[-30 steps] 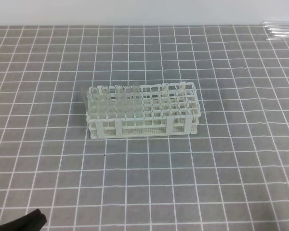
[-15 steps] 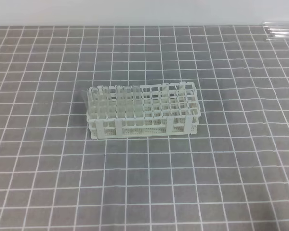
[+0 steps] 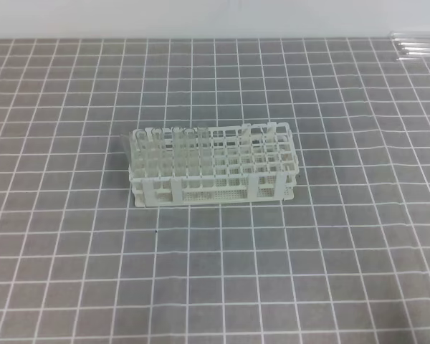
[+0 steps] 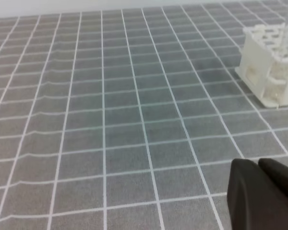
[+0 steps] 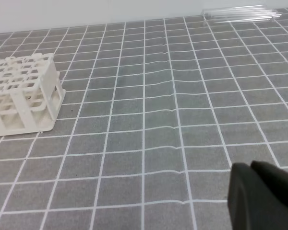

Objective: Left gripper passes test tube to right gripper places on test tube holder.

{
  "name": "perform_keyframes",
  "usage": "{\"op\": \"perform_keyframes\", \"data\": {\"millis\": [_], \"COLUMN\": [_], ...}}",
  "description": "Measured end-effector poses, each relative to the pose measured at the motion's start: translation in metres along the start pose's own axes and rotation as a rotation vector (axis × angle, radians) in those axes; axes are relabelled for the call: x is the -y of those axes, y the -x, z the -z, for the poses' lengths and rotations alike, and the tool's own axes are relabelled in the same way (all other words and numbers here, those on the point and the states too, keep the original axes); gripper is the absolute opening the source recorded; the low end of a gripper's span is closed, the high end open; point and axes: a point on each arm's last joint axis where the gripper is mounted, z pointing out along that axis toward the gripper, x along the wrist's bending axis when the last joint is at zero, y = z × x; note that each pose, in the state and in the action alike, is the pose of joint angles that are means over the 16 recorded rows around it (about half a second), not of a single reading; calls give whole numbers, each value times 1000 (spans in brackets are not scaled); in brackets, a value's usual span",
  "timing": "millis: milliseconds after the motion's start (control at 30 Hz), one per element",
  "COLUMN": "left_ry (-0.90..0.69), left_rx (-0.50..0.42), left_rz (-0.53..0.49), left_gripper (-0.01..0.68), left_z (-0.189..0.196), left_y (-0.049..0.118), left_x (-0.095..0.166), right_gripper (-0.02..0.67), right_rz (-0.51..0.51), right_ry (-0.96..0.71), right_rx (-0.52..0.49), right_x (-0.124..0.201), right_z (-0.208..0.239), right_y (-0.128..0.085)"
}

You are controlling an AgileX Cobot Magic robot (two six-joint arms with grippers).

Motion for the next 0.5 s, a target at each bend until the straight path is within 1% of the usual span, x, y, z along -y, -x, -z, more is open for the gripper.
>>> {"op": "perform_keyframes", "data": {"millis": [167, 500], "left_ry": [-27, -41], "left_rx": [-11, -39], "left_rz": [15, 103], "left_gripper": [-1, -1], "left_z": [0, 0], "left_y": [-1, -3], "left_x": [2, 2], "right_gripper": [-13, -13], "right_rz": [1, 2], "right_ry": [0, 0], "right_rx": [0, 0], "right_x": [0, 0], "right_z": [0, 0], "right_y": [0, 0]}}
